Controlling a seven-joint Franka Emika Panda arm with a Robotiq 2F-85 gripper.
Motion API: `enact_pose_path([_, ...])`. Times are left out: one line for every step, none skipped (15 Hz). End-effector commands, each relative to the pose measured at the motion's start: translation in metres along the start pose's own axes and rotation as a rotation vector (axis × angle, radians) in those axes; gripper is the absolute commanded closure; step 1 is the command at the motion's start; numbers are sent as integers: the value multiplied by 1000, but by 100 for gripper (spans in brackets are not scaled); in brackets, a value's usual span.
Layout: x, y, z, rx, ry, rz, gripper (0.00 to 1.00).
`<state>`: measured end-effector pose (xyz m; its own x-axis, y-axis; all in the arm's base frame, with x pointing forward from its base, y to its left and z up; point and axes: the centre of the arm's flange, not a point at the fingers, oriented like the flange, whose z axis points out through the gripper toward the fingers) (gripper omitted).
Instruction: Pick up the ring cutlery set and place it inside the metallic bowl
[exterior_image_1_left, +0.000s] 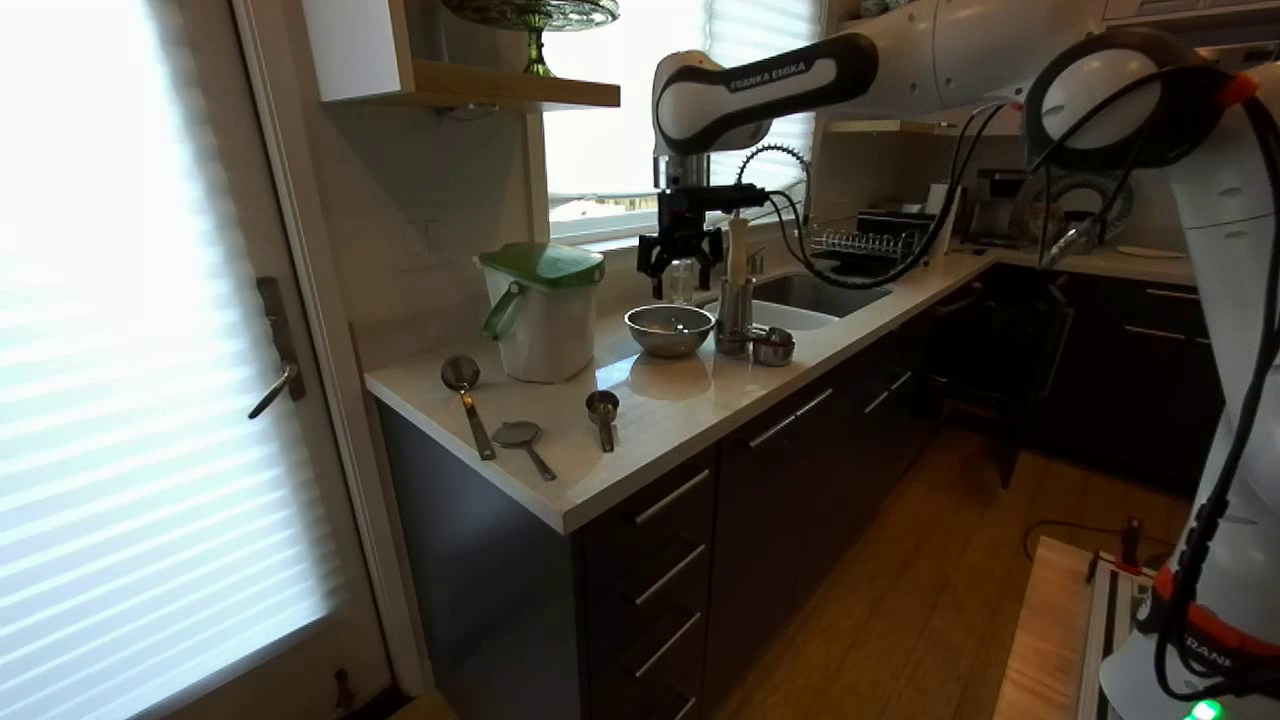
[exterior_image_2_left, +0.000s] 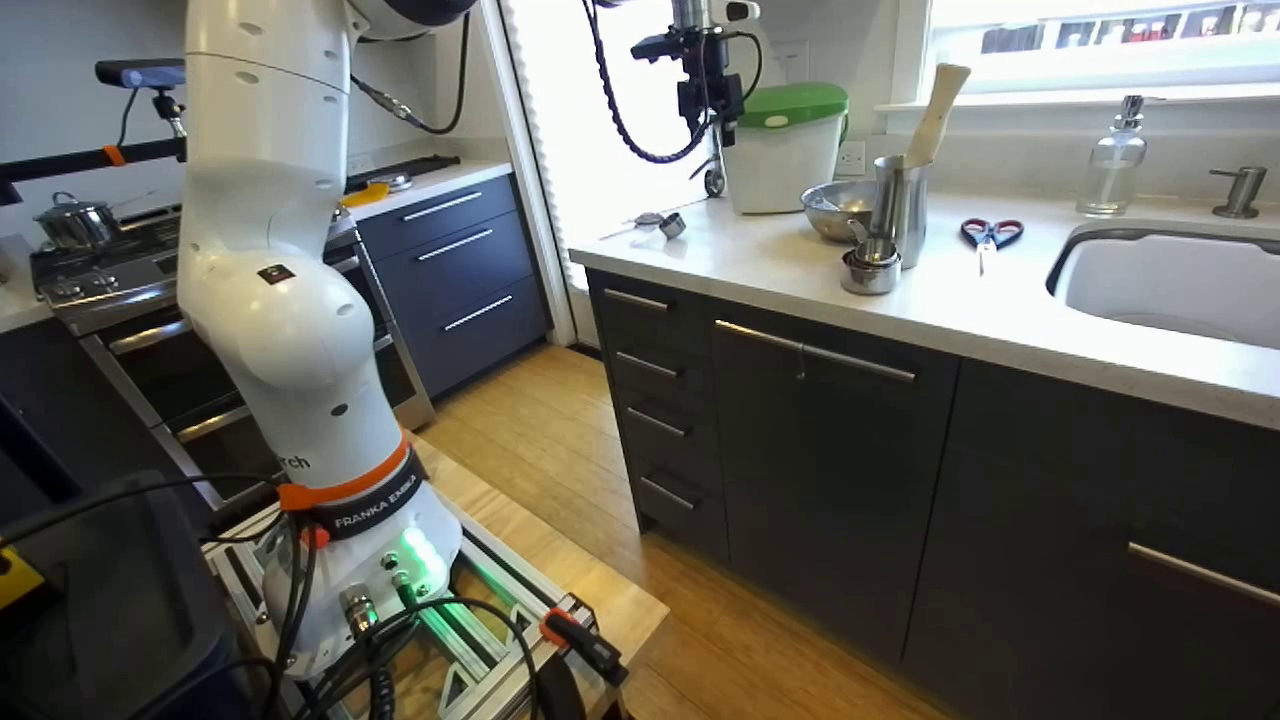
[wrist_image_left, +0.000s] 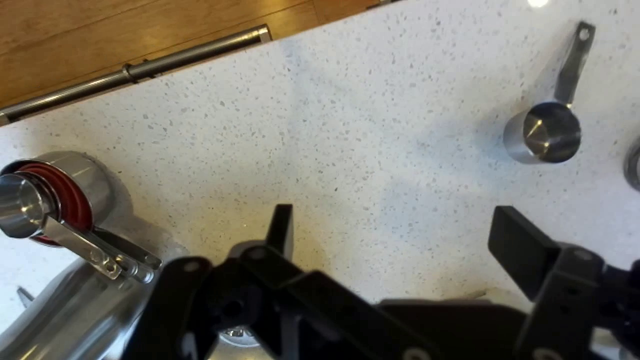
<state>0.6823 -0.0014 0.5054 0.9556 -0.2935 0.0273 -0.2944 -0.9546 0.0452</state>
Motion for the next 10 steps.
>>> enact_pose_path([-60, 16, -7, 0, -16, -106, 0])
enact_pose_path([-68, 19, -9, -2, -15, -125, 0])
enact_pose_path([-76, 21, -12, 1, -16, -147, 0])
enact_pose_path([-83, 24, -13, 1, -15, -166, 0])
enact_pose_path([-91, 27, -15, 5, -17, -188, 0])
enact_pose_path([-98, 29, -16, 7, -13, -209, 0])
enact_pose_path([-105, 31, -15, 14, 0, -225, 0])
enact_pose_path([-111, 33, -15, 19, 30, -242, 0])
enact_pose_path([-77, 20, -25, -4, -2, -206, 0])
enact_pose_path([-83, 21, -25, -1, 12, -218, 0])
